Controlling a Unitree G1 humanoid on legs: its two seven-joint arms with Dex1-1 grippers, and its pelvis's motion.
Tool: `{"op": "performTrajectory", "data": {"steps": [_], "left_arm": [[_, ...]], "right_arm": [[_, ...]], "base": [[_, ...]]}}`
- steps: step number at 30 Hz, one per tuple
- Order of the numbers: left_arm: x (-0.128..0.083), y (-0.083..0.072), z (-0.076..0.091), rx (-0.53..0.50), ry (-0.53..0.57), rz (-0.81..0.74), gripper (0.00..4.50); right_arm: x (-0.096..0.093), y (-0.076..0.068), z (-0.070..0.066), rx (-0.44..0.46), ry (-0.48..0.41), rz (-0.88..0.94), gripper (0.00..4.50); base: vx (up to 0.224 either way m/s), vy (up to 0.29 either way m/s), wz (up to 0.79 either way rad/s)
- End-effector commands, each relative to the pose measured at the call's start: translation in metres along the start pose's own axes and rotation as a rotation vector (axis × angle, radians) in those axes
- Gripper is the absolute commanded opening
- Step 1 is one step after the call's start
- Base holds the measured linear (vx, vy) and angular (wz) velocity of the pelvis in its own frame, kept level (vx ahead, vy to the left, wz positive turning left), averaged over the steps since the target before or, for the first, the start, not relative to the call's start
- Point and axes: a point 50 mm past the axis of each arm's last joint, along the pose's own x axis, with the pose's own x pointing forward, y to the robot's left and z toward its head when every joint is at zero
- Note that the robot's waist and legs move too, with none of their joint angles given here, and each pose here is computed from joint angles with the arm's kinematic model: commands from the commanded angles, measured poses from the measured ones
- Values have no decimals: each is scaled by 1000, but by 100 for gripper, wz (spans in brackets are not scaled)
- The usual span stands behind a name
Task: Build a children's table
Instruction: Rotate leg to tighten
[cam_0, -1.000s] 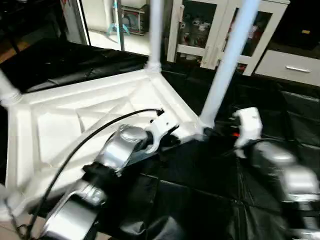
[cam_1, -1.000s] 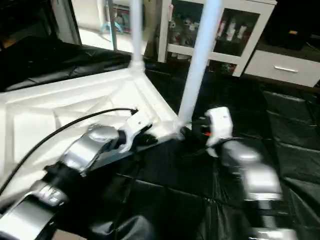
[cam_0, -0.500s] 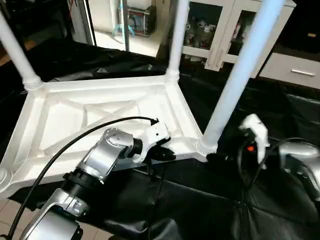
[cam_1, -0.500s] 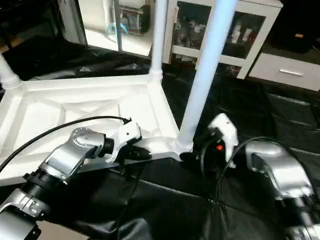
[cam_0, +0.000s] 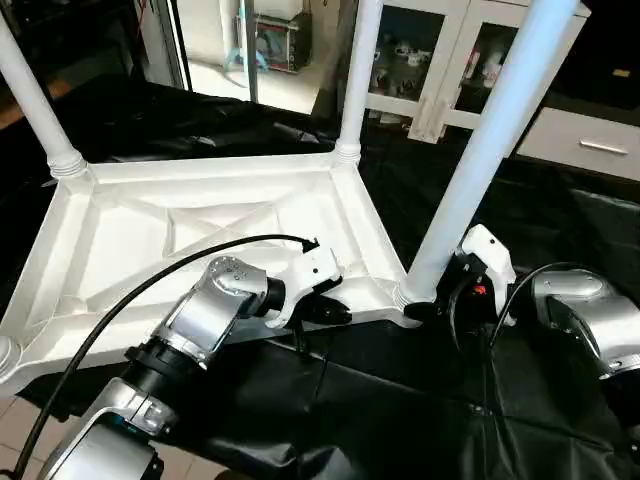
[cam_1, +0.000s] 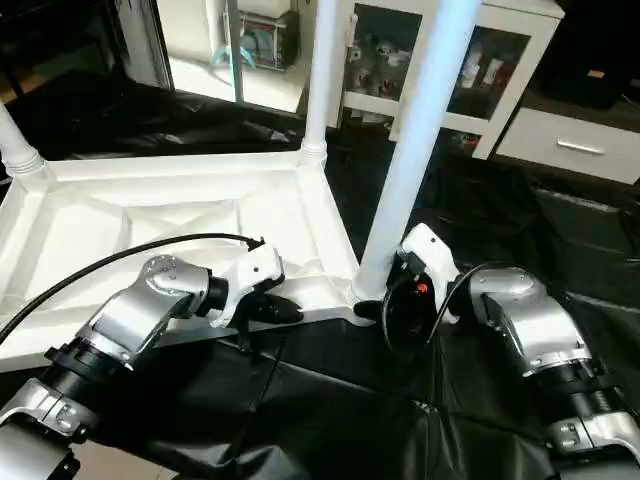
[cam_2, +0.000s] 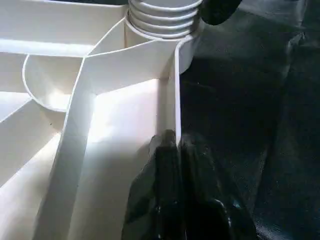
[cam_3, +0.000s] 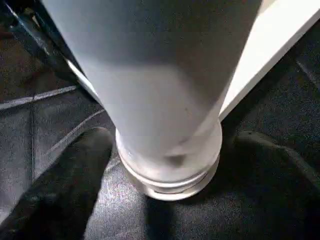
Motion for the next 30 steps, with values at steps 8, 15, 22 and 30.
{"op": "performTrajectory", "data": {"steps": [8,15,22,30], "left_arm": [[8,-12,2,13,4,-84,0],[7,-13,0,9,11,-97,0],[7,-13,0,0,14,-96,0],[22,15,10,-141,10,232,0]], "right_arm": [[-1,-3,7,-34,-18,23,323],[0,0,5,-36,-30,44,280],[3,1,3,3,-58,17,275],[27,-2,-8,227,-147,-275,274]], "base": [[0,0,0],[0,0,0],[0,0,0],[0,0,0]]}}
